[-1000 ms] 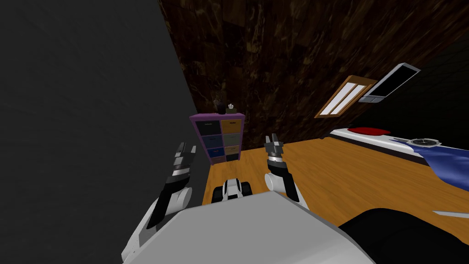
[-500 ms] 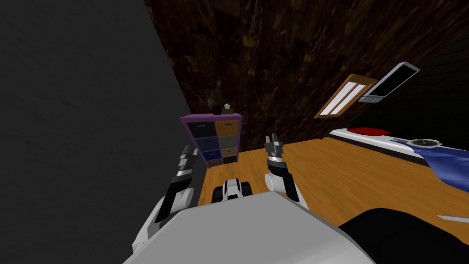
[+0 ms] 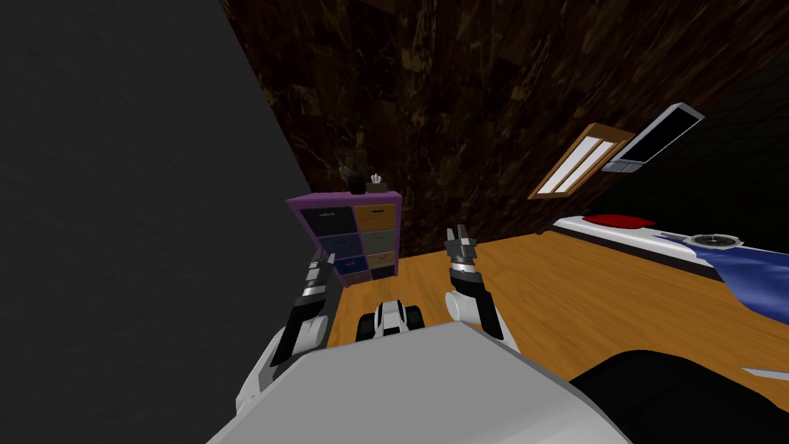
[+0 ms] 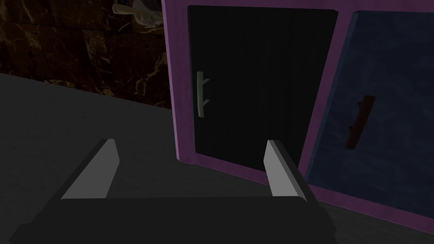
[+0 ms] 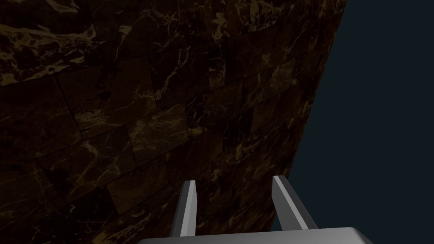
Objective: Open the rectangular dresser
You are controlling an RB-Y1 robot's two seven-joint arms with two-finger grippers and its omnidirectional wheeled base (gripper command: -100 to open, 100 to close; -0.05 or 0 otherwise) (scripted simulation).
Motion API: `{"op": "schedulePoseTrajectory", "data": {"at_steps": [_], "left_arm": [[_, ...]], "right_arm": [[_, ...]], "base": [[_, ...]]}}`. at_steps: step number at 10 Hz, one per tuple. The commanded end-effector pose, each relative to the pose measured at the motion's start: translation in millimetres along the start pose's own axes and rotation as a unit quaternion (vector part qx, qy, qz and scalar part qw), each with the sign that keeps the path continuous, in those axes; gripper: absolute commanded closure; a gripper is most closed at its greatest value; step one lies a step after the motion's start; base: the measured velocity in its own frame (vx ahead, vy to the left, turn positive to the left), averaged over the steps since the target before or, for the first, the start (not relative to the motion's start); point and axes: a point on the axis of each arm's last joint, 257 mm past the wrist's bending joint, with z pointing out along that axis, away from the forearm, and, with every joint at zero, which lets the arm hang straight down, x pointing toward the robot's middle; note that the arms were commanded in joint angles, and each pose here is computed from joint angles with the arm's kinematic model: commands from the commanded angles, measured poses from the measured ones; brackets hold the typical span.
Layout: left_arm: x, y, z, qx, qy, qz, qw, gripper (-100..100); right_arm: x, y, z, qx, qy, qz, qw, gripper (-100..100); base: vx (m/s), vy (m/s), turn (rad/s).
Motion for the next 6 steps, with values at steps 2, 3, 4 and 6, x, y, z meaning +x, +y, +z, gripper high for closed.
{"op": "schedulePoseTrajectory", "data": {"at_steps": [2, 3, 4, 6], "left_arm": [[-3.0, 24.9, -7.3, -0.019, 0.000, 0.009, 0.9998, -100], [-3.9, 32.1, -9.3, -0.024, 0.000, 0.012, 0.9996, -100], [-4.7, 39.5, -11.5, -0.030, 0.000, 0.015, 0.9995, -100], [-6.4, 55.3, -16.5, -0.041, 0.000, 0.020, 0.9989, -100]], "right_arm": [[0.0, 0, 0.0, 0.000, 0.000, 0.000, 1.0000, 0], [0.0, 0, 0.0, 0.000, 0.000, 0.000, 1.0000, 0], [0.0, 0, 0.0, 0.000, 0.000, 0.000, 1.0000, 0], [0.0, 0, 0.0, 0.000, 0.000, 0.000, 1.0000, 0]], "base": [[0.097, -0.073, -0.016], [0.096, -0.094, -0.016], [0.111, -0.105, -0.020], [0.112, -0.109, -0.018]]}}
